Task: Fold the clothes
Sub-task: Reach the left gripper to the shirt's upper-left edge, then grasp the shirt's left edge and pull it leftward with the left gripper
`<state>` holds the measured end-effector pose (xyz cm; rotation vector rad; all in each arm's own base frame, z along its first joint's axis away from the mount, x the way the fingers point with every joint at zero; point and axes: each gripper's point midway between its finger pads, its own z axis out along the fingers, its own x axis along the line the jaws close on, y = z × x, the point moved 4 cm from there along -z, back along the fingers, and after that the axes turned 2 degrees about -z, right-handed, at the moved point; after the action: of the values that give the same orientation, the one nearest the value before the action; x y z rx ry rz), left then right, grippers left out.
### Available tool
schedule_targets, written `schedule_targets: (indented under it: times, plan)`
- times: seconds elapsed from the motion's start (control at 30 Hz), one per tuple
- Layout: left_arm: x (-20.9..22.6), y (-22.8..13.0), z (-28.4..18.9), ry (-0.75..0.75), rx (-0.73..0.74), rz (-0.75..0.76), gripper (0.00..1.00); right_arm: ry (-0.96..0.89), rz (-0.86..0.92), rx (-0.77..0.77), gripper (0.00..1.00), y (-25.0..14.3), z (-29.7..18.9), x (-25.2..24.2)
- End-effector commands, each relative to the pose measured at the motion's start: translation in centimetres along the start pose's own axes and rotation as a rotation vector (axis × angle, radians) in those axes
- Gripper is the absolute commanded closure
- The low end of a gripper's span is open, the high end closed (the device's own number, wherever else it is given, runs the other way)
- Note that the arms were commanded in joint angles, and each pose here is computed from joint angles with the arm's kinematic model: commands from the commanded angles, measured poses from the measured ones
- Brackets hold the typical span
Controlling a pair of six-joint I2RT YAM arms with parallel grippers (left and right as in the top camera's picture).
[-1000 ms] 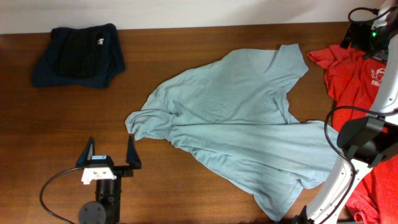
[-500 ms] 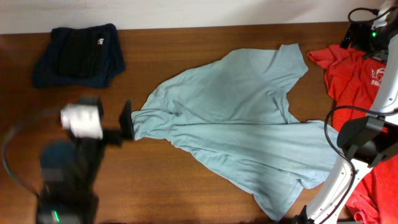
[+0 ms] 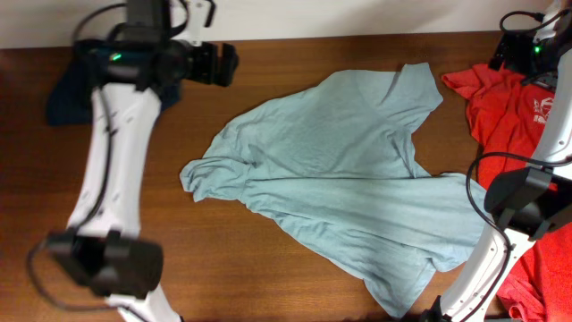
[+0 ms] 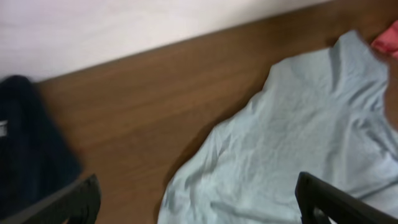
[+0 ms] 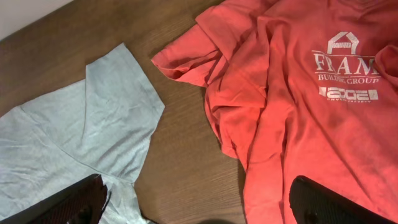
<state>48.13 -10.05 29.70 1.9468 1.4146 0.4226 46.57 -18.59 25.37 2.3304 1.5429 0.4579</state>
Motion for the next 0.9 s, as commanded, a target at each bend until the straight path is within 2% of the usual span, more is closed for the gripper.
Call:
schedule_targets:
  times: [0.0,0.07,0.17,0.2,0.27,0.3,0.37,0.53,0.87]
  plan:
    - [0.3,-0.9,4.2,-0.035,0.052,0.008,0.01,0.001,0.002,-0.015,0.01,0.2,-0.6,0.3]
    - [0.5,-2.1,6.1,-0.049,0.097,-0.002,0.04,0.001,0.002,-0.015,0.01,0.2,-0.6,0.3]
    - [0.4,-3.9,8.3,-0.065,0.172,-0.018,0.48,0.001,0.002,-0.015,0.01,0.2,-0.6,0.3]
    - [0.4,-4.4,8.9,-0.068,0.192,-0.022,0.57,0.001,0.002,-0.015,0.01,0.2,-0.6,0.3]
    - [0.3,-5.4,10.2,-0.075,0.23,-0.026,0.59,0.001,0.002,-0.015,0.01,0.2,-0.6,0.3]
    - [0.2,-6.1,11.1,-0.08,0.254,-0.028,0.67,0.001,0.002,-0.015,0.01,0.2,-0.6,0.3]
    - [-0.2,-7.0,12.2,-0.088,0.284,-0.027,0.98,0.001,0.002,-0.015,0.01,0.2,-0.6,0.3]
    - [-1.3,-8.8,14.6,-0.097,0.344,-0.013,1.0,0.001,0.002,-0.015,0.01,0.2,-0.6,0.3]
    - [-0.9,-12.4,18.4,-0.012,0.452,0.017,1.0,0.001,0.002,-0.015,0.01,0.2,-0.6,0.3]
